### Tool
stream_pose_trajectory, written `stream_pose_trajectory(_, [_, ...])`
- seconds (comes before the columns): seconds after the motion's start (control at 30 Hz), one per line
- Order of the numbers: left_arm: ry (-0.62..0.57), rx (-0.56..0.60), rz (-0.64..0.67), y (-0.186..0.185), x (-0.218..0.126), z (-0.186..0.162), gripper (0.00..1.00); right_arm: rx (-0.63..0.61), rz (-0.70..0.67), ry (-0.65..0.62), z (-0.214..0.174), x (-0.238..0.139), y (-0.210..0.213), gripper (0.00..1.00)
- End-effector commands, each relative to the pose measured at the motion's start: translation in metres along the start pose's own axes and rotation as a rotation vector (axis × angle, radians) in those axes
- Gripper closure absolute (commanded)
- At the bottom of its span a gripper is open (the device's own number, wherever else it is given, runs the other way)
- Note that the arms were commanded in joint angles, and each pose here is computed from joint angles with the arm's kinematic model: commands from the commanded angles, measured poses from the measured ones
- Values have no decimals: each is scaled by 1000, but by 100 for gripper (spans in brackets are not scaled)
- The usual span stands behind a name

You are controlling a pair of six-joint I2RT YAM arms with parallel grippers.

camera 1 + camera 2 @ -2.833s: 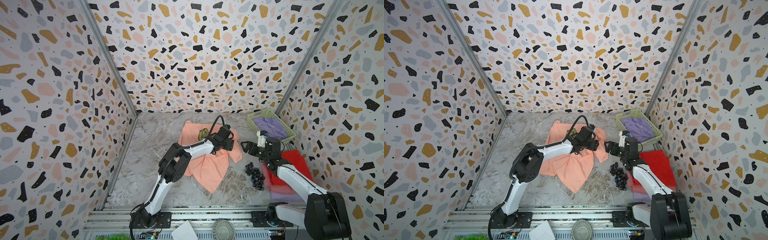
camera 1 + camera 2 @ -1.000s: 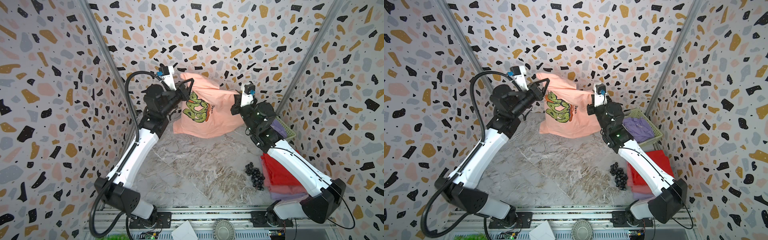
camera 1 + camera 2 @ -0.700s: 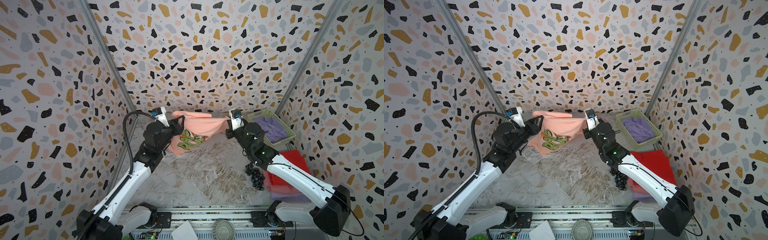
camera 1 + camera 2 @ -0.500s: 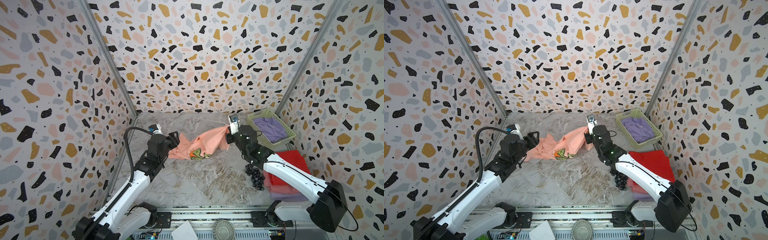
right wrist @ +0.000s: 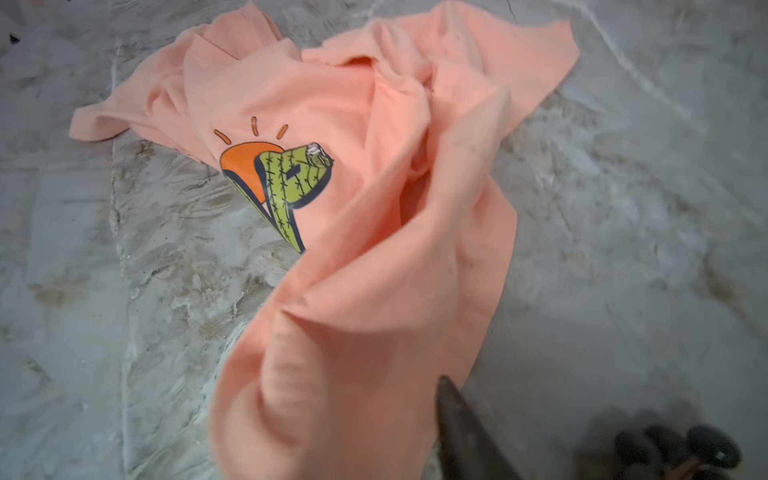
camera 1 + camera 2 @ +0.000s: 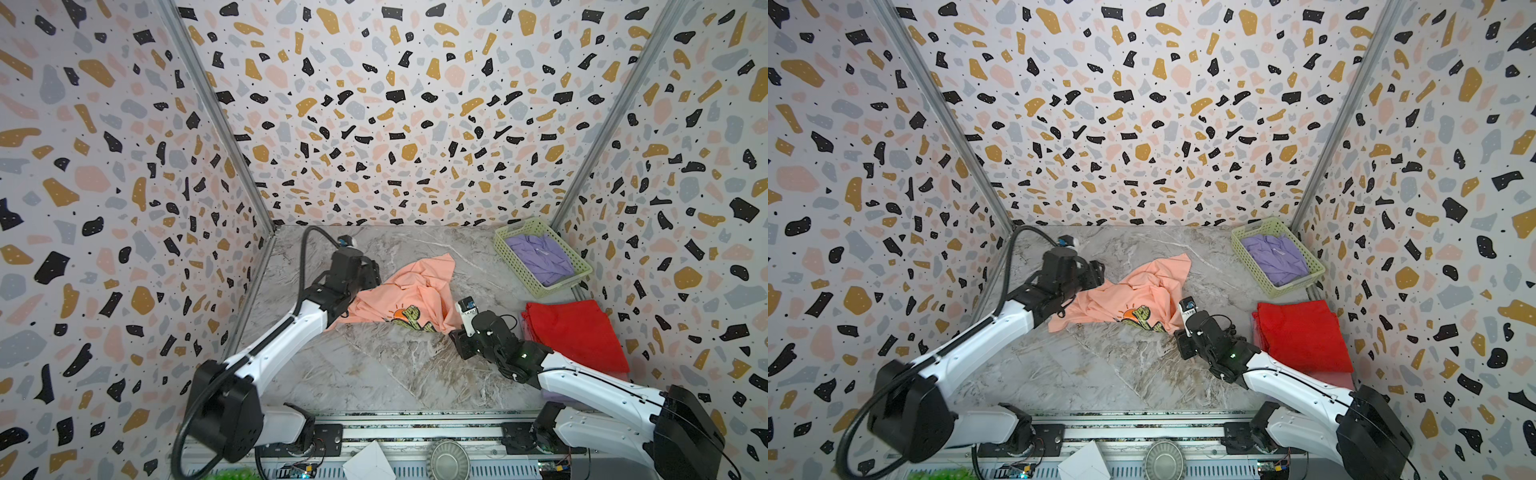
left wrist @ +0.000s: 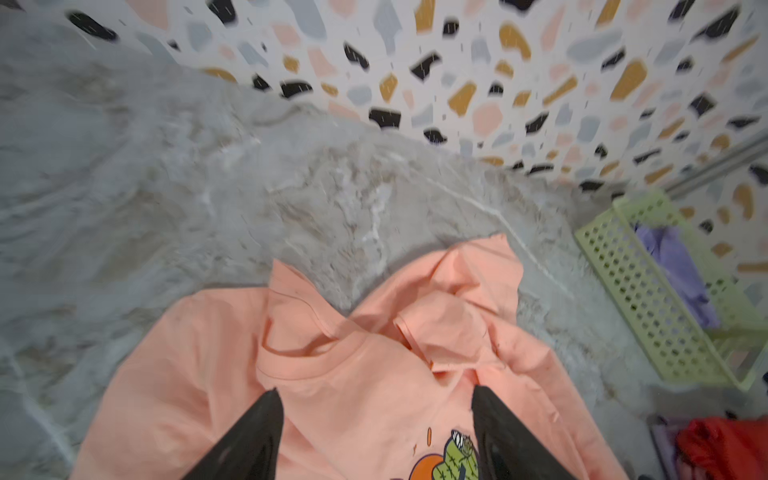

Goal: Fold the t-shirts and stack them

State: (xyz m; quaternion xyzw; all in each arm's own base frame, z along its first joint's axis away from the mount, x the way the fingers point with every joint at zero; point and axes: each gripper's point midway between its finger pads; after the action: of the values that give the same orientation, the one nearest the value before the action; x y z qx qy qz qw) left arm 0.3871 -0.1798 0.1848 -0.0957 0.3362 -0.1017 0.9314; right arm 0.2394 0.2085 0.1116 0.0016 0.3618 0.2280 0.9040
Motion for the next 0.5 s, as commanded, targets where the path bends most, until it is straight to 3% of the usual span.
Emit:
stream_pose_trajectory(0.0, [39, 102, -63, -36, 18, -9, 26, 56, -49, -66, 18, -11, -8, 41])
stream_pose_trajectory(0.2, [93, 166, -145, -83, 66, -27, 25, 21, -51, -73, 19, 1, -9, 38])
stream_pose_trajectory(0.47, [160, 334, 1, -79, 113, -49, 26, 5, -69, -61, 12, 6, -13, 43])
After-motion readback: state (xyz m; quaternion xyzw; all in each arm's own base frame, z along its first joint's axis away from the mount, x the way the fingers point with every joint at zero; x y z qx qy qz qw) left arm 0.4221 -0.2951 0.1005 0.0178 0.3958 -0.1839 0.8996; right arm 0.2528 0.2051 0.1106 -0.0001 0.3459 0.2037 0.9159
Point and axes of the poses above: each gripper's point midway between its finger pads, its own x axis out along the fingers, its own y axis along the line the jaws close on, z = x × y, and after that the axes turned 5 degrees about x, right-handed
